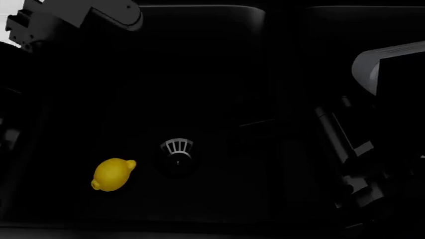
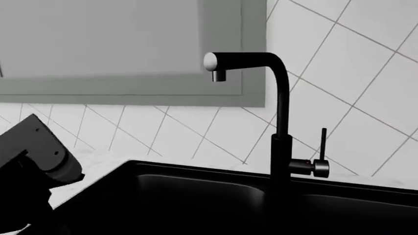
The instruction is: Pick the lemon from the sink and place it on the plate located on the counter
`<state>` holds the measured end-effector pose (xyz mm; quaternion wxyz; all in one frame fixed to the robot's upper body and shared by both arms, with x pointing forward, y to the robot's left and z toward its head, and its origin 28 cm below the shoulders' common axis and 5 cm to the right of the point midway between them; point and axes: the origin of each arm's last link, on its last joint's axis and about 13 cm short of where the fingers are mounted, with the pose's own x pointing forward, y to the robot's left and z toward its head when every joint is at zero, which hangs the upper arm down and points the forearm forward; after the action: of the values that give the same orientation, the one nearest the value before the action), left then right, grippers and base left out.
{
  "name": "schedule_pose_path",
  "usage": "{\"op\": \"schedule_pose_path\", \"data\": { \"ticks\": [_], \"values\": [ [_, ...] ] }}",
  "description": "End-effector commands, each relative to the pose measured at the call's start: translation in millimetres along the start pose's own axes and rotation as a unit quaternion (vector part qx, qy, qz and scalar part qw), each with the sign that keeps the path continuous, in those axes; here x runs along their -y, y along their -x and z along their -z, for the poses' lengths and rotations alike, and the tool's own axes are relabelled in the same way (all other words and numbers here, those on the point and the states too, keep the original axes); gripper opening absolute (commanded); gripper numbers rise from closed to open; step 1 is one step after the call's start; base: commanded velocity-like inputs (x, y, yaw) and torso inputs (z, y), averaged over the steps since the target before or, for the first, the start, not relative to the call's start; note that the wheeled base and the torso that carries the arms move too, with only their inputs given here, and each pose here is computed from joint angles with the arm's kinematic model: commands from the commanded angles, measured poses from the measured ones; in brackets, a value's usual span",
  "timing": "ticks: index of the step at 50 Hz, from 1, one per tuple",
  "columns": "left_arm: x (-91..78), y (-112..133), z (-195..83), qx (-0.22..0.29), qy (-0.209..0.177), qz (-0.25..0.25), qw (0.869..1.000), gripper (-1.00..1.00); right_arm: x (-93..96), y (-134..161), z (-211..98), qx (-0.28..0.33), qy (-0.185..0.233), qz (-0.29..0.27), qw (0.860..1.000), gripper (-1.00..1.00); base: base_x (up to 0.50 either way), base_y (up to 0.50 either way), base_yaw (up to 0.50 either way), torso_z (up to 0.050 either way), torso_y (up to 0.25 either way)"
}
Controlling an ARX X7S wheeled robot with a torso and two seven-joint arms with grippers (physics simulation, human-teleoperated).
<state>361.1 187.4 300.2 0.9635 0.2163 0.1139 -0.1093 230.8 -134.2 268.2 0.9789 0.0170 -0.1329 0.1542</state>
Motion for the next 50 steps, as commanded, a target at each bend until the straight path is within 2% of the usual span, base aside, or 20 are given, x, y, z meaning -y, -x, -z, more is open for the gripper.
{"op": "schedule_pose_path", "data": {
  "ticks": [1, 7, 16, 19, 24, 29, 34, 38, 50],
  "values": [
    [-6.8, -44, 21, -0.093, -0.028, 0.033, 0.995, 1.0, 0.7, 0, 0, -0.001, 0.001, 0.003, 1.0, 1.0, 0.0, 0.0, 0.0, 0.0, 0.0],
    [-1.7, -62, 31, -0.14, -0.035, 0.052, 0.988, 1.0, 1.6, 0, 0, -0.001, 0.002, 0.005, 1.0, 1.0, 0.0, 0.0, 0.0, 0.0, 0.0],
    [6.4, -68, 50, -0.196, -0.045, 0.09, 0.975, 1.0, 2.0, 1, 0, -0.002, 0.003, 0.005, 1.0, 1.0, 0.0, 0.0, 0.0, 0.0, 0.0],
    [8.4, -68, 53, -0.211, -0.056, 0.093, 0.972, 1.0, 2.7, 1, -1, -0.002, 0.003, 0.006, 1.0, 1.0, 0.0, 0.0, 0.0, 0.0, 0.0],
    [9.4, -69, 59, -0.234, -0.096, 0.101, 0.962, 1.0, 3.1, 3, -3, 0.002, 0.002, 0.007, 1.0, 1.0, 0.0, 0.0, 0.0, 0.0, 0.0],
    [10.0, -70, 64, -0.244, -0.115, 0.11, 0.957, 1.0, 2.6, 3, -2, 0.001, 0.004, 0.007, 1.0, 1.0, 0.0, 0.0, 0.0, 0.0, 0.0],
    [9.6, -72, 74, -0.243, -0.117, 0.113, 0.956, 1.0, 2.2, 2, -2, 0.001, 0.005, 0.007, 1.0, 1.0, 0.0, 0.0, 0.0, 0.0, 0.0],
    [9.9, -75, 81, -0.231, -0.115, 0.118, 0.959, 1.0, 2.0, 1, -1, -0.001, 0.007, 0.008, 1.0, 1.0, 0.0, 0.0, 0.0, 0.0, 0.0],
    [24.0, -77, 99, -0.249, -0.103, 0.163, 0.949, 1.0, 0.7, -1, 3, -0.008, 0.012, 0.006, 1.0, 1.0, 0.01, 0.0, 0.0, -0.001, -0.005]
  ]
}}
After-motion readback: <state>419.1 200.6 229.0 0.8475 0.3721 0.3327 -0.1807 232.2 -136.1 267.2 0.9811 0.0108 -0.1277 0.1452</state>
